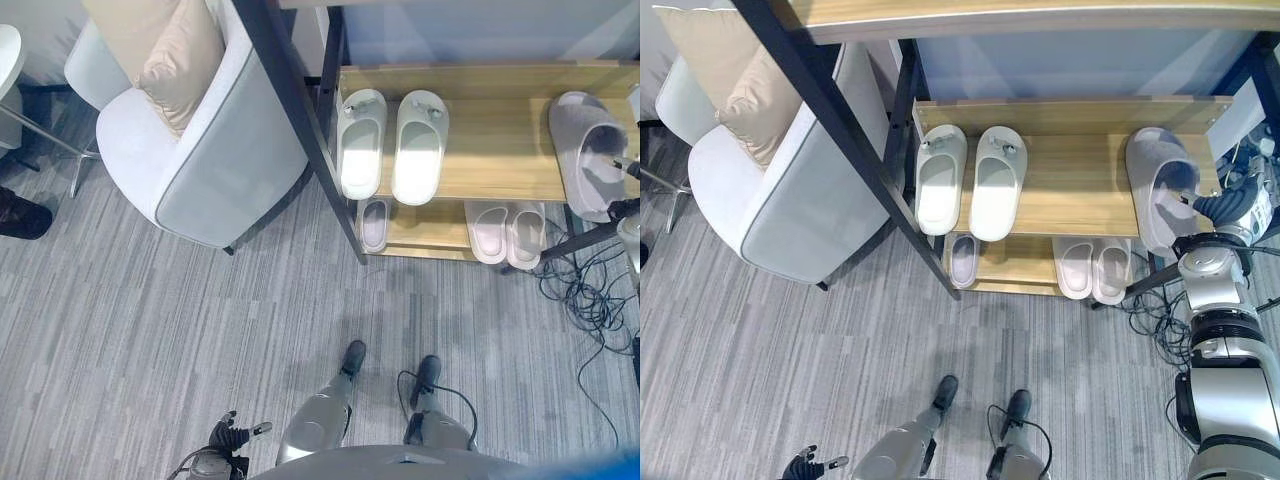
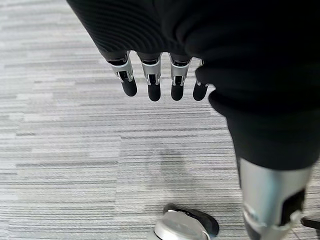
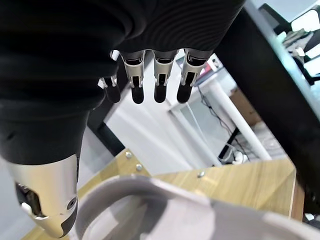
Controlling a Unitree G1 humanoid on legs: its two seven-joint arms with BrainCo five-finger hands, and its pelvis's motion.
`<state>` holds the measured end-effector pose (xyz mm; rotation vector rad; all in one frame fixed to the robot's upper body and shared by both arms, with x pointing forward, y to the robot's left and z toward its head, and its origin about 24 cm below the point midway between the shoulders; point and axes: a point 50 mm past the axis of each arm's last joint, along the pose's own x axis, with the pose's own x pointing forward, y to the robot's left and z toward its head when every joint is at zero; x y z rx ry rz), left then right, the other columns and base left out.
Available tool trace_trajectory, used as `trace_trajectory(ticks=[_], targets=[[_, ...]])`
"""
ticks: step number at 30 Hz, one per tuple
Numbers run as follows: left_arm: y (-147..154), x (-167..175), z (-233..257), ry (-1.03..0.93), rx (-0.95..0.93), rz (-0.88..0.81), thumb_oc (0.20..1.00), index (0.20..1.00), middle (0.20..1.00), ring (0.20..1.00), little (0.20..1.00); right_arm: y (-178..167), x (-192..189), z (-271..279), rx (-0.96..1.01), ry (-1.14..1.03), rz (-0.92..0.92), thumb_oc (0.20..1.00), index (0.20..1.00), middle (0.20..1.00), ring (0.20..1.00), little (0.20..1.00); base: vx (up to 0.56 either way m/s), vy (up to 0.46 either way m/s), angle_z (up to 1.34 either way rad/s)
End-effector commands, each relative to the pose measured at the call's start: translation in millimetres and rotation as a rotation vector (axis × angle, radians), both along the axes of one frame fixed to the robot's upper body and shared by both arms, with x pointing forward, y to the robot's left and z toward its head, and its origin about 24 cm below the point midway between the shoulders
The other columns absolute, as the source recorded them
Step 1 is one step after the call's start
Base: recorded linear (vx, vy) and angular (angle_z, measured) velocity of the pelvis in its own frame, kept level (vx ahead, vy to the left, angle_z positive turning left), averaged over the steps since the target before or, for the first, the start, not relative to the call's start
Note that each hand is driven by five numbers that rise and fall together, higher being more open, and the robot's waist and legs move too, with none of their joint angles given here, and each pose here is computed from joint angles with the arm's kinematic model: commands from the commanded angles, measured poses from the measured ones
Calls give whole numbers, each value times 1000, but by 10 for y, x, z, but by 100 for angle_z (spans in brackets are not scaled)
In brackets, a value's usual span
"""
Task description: Arrange the slippers neatly on the shoe rack.
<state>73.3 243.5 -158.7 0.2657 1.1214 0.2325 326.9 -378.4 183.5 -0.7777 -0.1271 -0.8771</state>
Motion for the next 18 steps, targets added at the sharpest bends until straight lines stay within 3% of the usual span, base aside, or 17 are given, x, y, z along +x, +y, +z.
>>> trace_trajectory(ticks=[1,10,18], targets=[[173,-20,28,17,23,47,1000,1000,1000,1000,1000,177,105,42,14,-35,79,1000,1000,1000,1000,1000,14,-28,-23],[128,125,42,-19,14,52,1000,1000,1000,1000,1000,526,242,-537,220,88,196,1000,1000,1000,1000,1000,14,2,-5],[98,123,28,-6,11,55,1000,1000,1000,1000,1000,783,283,-535,138,95,318,1000,1000,1000,1000,1000,3,4,0]])
